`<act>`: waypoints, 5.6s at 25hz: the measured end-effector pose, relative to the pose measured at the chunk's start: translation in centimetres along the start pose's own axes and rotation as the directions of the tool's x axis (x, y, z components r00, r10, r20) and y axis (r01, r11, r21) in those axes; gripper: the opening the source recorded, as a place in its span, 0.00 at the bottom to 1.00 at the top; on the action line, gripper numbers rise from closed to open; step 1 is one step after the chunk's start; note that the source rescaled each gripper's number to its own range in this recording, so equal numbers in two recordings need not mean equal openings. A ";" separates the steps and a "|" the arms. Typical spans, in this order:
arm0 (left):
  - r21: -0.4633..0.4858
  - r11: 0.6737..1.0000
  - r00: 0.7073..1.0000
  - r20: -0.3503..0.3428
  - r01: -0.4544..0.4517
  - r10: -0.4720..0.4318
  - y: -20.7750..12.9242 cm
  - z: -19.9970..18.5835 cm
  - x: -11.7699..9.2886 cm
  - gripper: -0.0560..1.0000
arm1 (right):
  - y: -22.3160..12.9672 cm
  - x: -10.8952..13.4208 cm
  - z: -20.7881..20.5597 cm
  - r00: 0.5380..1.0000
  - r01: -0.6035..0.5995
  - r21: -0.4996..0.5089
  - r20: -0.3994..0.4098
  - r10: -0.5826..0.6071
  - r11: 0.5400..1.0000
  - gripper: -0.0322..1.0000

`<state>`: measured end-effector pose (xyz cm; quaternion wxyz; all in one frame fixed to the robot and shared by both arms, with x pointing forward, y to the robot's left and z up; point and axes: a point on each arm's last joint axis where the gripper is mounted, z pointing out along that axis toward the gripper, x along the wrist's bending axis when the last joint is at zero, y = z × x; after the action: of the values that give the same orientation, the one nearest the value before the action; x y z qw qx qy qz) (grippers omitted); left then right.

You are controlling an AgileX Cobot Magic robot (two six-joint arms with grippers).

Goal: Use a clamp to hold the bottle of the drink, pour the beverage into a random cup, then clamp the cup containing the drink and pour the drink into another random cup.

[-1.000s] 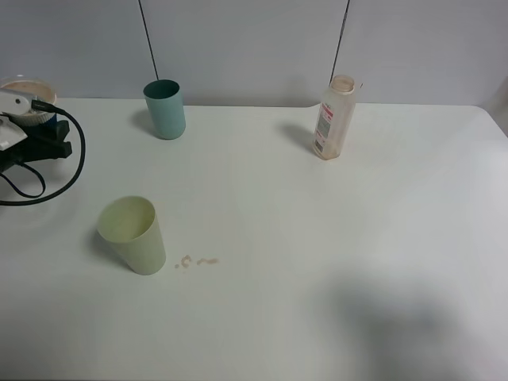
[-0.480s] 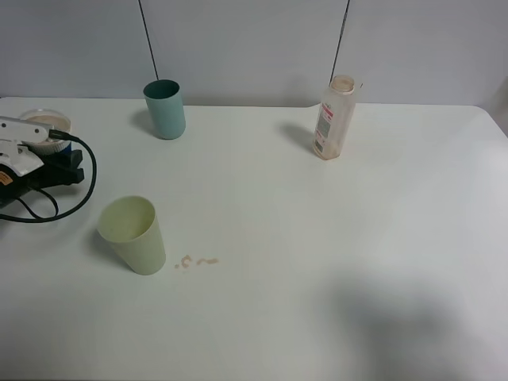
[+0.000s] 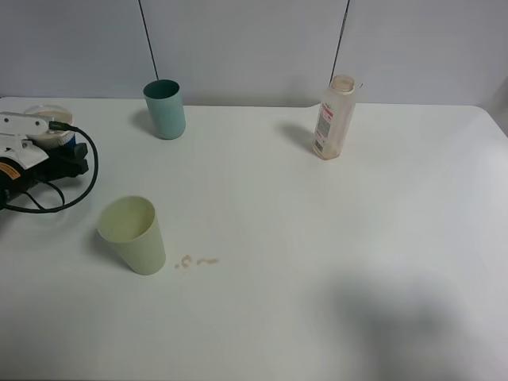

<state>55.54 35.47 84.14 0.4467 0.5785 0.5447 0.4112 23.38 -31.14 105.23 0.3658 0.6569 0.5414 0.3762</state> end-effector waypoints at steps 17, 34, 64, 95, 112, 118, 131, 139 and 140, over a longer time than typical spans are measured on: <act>-0.048 0.994 0.995 0.021 0.099 -0.099 0.2 2.7 0.7 0.06 | 0.0 0.0 0.0 1.000 0.000 0.000 0.000 0.000 1.000 1.00; -0.078 0.994 0.996 0.045 0.081 -0.077 0.1 4.8 1.2 0.06 | 0.0 0.0 0.0 1.000 0.000 0.000 0.000 0.000 1.000 1.00; -0.064 0.995 0.995 0.071 0.076 -0.071 -1.3 5.1 0.9 0.06 | 0.0 0.0 0.0 1.000 0.000 0.000 0.000 0.000 1.000 1.00; -0.119 0.977 0.980 0.106 0.179 -0.167 2.0 4.4 0.8 0.99 | 0.0 0.0 0.0 1.000 0.000 0.000 0.000 0.000 1.000 1.00; -0.265 0.951 0.987 0.058 0.159 -0.149 8.7 -1.5 2.3 1.00 | 0.0 0.0 0.0 1.000 0.000 0.000 0.000 0.000 1.000 1.00; -0.335 0.934 0.992 0.061 0.126 -0.112 11.4 -4.1 1.5 1.00 | 0.0 0.0 0.0 1.000 0.000 0.000 0.000 0.000 1.000 1.00; -0.380 0.923 0.997 -0.036 0.051 -0.069 15.6 -11.6 -0.5 1.00 | 0.0 0.0 0.0 1.000 0.000 0.000 0.000 0.000 1.000 1.00; -0.385 0.923 0.994 -0.105 -0.010 -0.033 17.3 -15.7 -1.6 1.00 | 0.0 0.0 0.0 1.000 0.000 0.000 0.000 0.000 1.000 1.00; -0.387 0.922 0.993 -0.115 -0.017 -0.030 17.5 -16.1 -1.7 1.00 | 0.0 0.0 0.0 1.000 0.000 0.000 0.000 0.000 1.000 1.00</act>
<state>44.53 34.78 105.29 0.5204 0.4517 0.4801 0.5428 23.38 -31.14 105.23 0.3658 0.6569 0.5414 0.3762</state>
